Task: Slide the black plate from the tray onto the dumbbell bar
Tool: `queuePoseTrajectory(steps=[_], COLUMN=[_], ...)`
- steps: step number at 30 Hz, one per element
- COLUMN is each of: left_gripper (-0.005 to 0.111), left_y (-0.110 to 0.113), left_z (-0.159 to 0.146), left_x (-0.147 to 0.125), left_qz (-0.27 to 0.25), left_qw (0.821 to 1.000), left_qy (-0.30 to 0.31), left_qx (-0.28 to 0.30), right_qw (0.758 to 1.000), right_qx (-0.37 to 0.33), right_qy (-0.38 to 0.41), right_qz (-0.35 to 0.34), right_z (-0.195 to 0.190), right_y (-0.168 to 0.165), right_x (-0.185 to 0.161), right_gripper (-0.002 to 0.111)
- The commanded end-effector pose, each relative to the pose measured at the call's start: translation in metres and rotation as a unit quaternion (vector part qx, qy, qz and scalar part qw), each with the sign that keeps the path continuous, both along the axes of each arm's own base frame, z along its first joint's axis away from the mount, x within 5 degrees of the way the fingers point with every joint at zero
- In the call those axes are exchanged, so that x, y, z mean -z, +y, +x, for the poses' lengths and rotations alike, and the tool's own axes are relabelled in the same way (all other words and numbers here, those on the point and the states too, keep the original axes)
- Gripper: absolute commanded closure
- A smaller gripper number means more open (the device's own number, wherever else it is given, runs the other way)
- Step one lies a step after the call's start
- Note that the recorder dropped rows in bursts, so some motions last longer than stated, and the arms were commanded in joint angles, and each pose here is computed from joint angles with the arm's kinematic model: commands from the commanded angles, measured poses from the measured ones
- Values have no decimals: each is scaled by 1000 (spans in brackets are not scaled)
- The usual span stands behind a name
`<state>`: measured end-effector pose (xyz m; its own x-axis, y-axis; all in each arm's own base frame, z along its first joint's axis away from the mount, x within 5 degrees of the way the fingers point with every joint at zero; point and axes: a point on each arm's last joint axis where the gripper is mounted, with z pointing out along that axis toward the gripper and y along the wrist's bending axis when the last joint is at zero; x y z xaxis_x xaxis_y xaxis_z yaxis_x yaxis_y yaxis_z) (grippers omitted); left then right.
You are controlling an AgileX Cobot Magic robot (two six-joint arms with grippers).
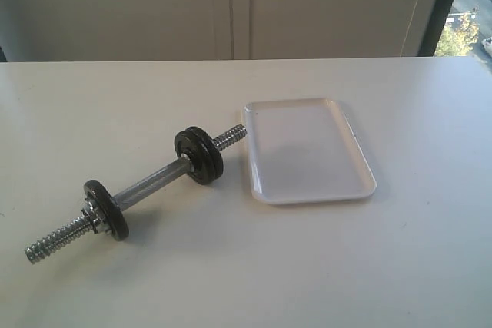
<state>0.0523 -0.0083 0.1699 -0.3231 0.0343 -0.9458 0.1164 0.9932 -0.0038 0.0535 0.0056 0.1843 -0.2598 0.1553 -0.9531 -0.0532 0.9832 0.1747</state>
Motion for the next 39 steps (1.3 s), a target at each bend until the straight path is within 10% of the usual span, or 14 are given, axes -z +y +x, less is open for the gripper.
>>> queuePoseTrajectory(steps=[1,39], left_gripper=[107,107], left_y=[-1,-1], left_z=[0,0], left_x=[1,1], left_qz=[-10,-10], left_qw=[1000,1000], left_qy=[0,0], left_qx=[2,2], right_qw=[1000,994], right_qx=[2,-32], right_qy=[0,-10], right_qz=[6,-105], right_z=[0,0], right_y=[0,1], right_x=[1,2], right_gripper=[108,108])
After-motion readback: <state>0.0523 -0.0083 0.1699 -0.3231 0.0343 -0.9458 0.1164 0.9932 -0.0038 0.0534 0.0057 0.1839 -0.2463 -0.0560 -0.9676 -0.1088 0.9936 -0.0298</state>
